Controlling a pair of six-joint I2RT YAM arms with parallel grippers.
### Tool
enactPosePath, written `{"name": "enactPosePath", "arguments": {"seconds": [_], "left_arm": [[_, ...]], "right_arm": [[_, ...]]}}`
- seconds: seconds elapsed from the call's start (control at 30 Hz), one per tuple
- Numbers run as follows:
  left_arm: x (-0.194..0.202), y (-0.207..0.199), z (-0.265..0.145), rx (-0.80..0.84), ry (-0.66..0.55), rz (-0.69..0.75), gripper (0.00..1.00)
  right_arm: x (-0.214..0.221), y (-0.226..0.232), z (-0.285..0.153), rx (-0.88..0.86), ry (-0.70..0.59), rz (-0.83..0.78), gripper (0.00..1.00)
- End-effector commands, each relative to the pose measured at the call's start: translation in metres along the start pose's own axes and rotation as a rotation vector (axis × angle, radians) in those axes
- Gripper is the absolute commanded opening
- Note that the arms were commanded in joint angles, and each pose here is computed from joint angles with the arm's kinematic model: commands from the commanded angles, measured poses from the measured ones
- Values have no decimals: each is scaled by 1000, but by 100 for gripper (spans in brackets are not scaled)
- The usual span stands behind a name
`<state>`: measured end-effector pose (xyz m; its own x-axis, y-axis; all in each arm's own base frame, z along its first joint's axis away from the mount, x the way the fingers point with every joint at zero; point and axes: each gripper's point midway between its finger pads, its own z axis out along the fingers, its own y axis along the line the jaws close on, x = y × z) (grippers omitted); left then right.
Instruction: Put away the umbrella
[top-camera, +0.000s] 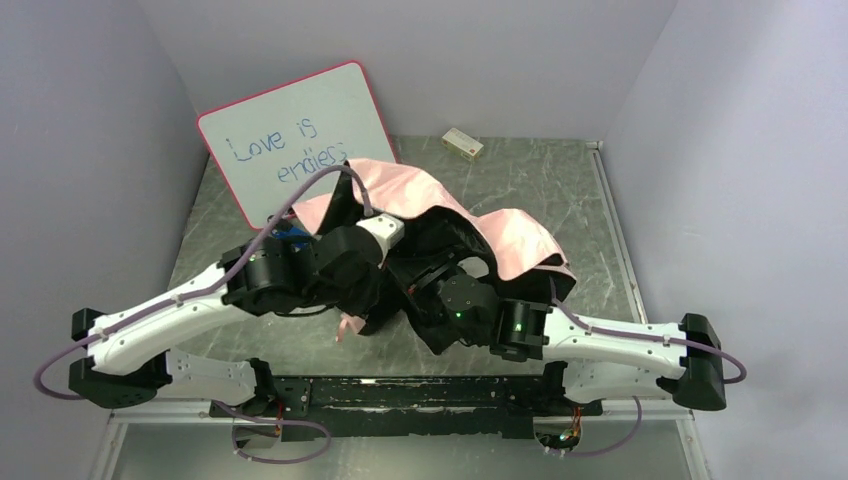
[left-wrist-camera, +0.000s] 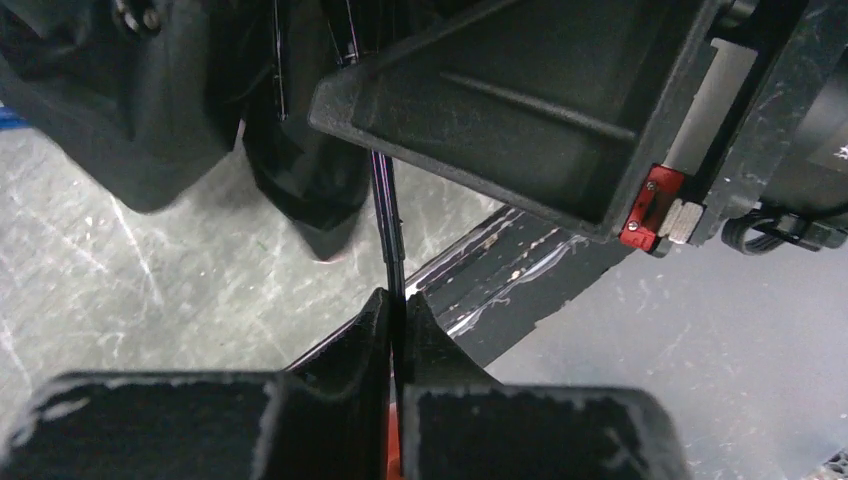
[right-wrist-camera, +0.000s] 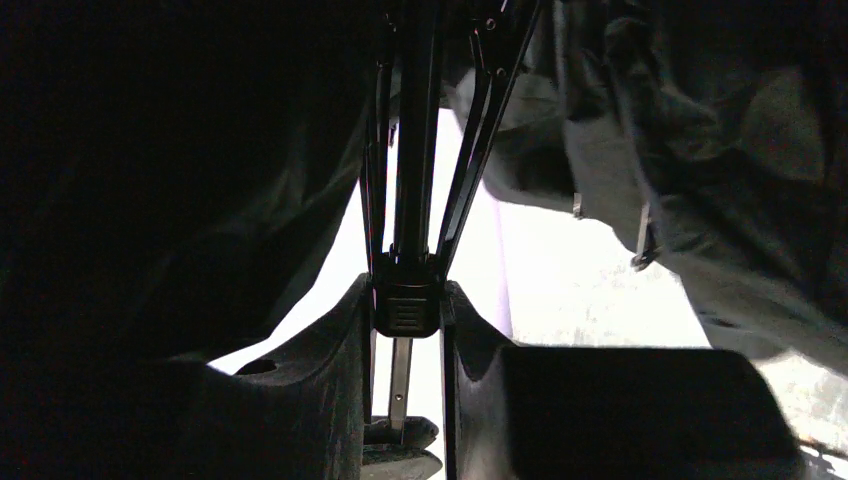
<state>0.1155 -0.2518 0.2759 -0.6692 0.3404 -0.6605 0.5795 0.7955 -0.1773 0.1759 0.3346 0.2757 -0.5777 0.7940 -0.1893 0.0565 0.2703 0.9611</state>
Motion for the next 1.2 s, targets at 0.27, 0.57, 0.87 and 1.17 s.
{"name": "enactPosePath", "arguments": {"seconds": [0.27,0.57,0.87,1.17], "left_arm": [[22,-4,91,-71,31,76,5],[34,0,127,-91,-9,51,5],[44,8,140,-110,2,54,5],[44,21,152,-157,-9,40,5]], "right_arm": [[4,-154,2,320,12,49,0],[-14,-179,1,348,-36,-56,16],[-29,-176,-13,291,-43,-122,56],[-45,-185,-35,309,-34,-207,69]]}}
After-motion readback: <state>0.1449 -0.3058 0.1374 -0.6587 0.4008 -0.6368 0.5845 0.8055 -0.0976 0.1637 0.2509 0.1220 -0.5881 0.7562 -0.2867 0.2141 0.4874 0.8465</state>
